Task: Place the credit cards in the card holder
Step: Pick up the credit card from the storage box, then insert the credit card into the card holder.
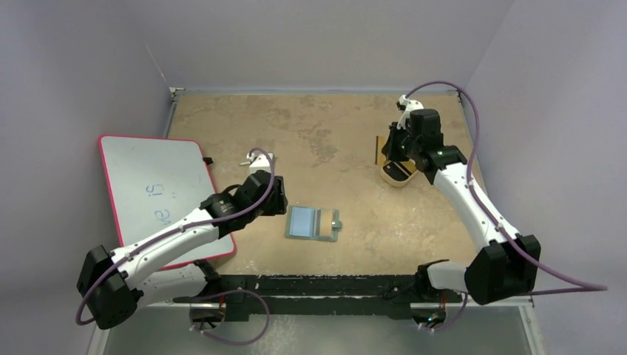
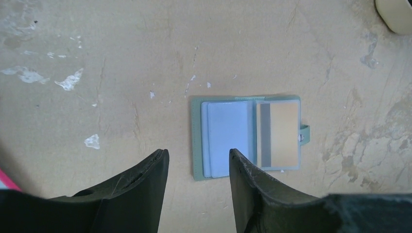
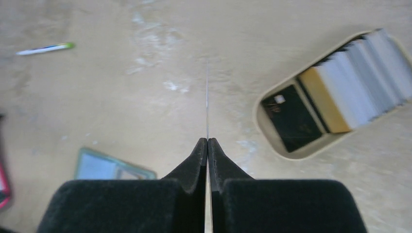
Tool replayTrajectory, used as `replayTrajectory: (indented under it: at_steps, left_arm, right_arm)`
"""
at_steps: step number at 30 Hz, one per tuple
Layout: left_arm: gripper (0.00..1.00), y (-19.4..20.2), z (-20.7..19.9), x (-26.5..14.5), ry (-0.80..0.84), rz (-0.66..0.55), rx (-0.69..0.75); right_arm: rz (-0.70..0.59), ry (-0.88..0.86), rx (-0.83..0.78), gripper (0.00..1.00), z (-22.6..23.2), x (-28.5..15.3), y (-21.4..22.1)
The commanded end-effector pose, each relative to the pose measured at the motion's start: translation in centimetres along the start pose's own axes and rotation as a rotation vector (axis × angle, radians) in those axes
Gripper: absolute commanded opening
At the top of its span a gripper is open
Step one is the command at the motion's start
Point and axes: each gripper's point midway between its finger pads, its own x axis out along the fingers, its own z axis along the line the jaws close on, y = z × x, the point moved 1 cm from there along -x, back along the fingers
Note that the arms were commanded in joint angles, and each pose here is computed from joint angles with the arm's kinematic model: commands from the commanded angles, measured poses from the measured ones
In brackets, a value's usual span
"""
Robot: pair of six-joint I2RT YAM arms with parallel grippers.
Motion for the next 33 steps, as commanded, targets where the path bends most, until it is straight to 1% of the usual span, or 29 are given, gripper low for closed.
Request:
replayTrajectory:
  at_steps: [1, 3, 5, 7, 13, 18, 23, 28, 33]
  left_arm:
    - [0.46, 0.3, -2.0, 1.4, 0.078, 0.002, -0.071]
    - [0.44, 1.2, -1.9, 2.1, 0.073, 0.026, -0.079]
    - [0.38, 1.9, -1.9, 2.7, 0.074, 0.038, -0.091]
    - [0.35, 2.7, -1.7, 3.4, 0.074, 0.056, -0.106]
    - [0.32, 5.3, -1.3, 5.2, 0.072, 0.115, -0.127]
    - [0.27, 6.6, -1.6, 5.9, 0.098, 0.148, -0.144]
    - [0.21, 7.7, -1.2, 6.2, 0.083, 0.185, -0.135]
    - [0.14, 7.8, -1.3, 6.1, 0.084, 0.197, -0.130]
    - [0.10, 7.9, -1.2, 6.1, 0.072, 0.211, -0.118]
  right_arm:
    - [-0.069, -0.321, 0.107, 0.00, 5.7, -1.2, 0.1]
    - [-0.055, -0.411, 0.169, 0.00, 7.2, -1.5, 1.6]
    - [-0.051, -0.473, 0.219, 0.00, 8.4, -1.8, 3.0]
    - [-0.033, -0.526, 0.260, 0.00, 9.9, -1.8, 4.4]
    - [0.096, -0.646, 0.299, 0.00, 15.6, -0.9, 9.8]
    - [0.149, -0.670, 0.333, 0.00, 17.3, 0.4, 12.4]
    - [0.201, -0.632, 0.344, 0.00, 17.5, 1.9, 14.5]
    - [0.259, -0.605, 0.354, 0.00, 17.6, 2.9, 16.7]
    - [0.300, -0.572, 0.369, 0.00, 17.2, 3.4, 18.5]
